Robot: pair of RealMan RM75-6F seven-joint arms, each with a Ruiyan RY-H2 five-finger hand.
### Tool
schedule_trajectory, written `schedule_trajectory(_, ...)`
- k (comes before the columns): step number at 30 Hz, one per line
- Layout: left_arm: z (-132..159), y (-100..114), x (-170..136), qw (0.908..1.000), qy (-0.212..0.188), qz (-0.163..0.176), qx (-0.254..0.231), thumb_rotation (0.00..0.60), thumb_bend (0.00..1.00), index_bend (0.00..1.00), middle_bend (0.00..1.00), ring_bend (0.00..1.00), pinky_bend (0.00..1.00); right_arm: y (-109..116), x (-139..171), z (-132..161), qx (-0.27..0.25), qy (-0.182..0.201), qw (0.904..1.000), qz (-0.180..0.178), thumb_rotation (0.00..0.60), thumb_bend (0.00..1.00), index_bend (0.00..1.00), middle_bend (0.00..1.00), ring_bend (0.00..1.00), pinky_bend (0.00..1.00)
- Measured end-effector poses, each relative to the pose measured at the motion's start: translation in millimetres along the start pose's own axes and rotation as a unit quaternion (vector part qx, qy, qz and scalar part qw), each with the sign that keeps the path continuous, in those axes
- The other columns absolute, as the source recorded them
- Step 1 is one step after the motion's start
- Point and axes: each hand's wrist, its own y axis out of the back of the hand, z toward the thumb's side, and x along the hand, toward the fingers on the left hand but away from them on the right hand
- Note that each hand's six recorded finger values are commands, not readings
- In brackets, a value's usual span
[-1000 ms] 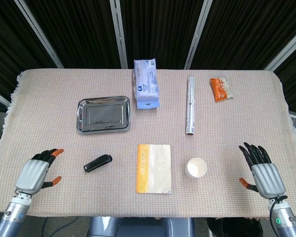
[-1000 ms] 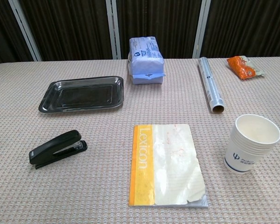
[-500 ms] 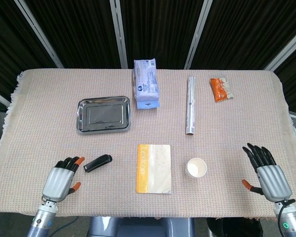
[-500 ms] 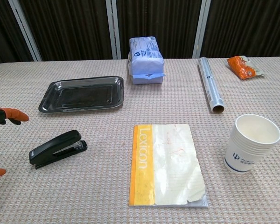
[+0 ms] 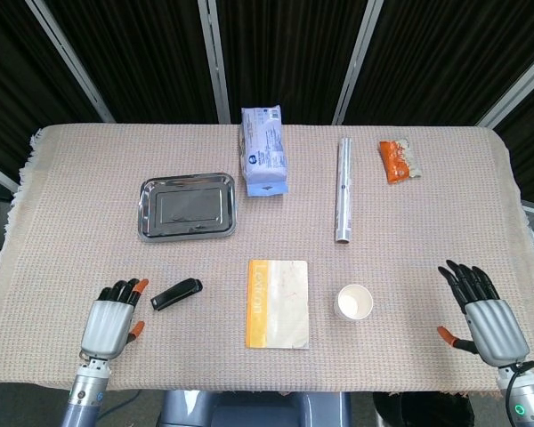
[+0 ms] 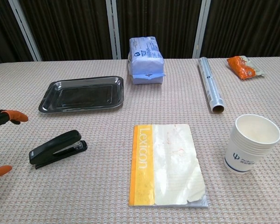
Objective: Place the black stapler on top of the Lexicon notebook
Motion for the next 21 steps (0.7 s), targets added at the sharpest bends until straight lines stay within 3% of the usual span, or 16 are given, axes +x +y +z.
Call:
schedule_trajectory(14, 29.8, -21.9, 30.3, 0.9990, -0.004, -0.024, -0.037, 0.600, 0.19, 0.26, 0.26, 0.23, 0.37, -3.2, -0.5, 0.9, 0.000, 0.006, 0.9999, 0.010, 0.600, 0.15, 0.00, 0.00, 0.00, 0.00)
schedule_trajectory(21, 37.4, -29.4, 36.4, 0.9987, -0.006, -0.033, -0.038, 0.600, 0.20, 0.36, 0.30, 0.25, 0.38, -3.5, 0.2, 1.6, -0.001, 0.008, 0.9999, 0.012, 0.600, 0.15, 0.00, 0.00, 0.00, 0.00)
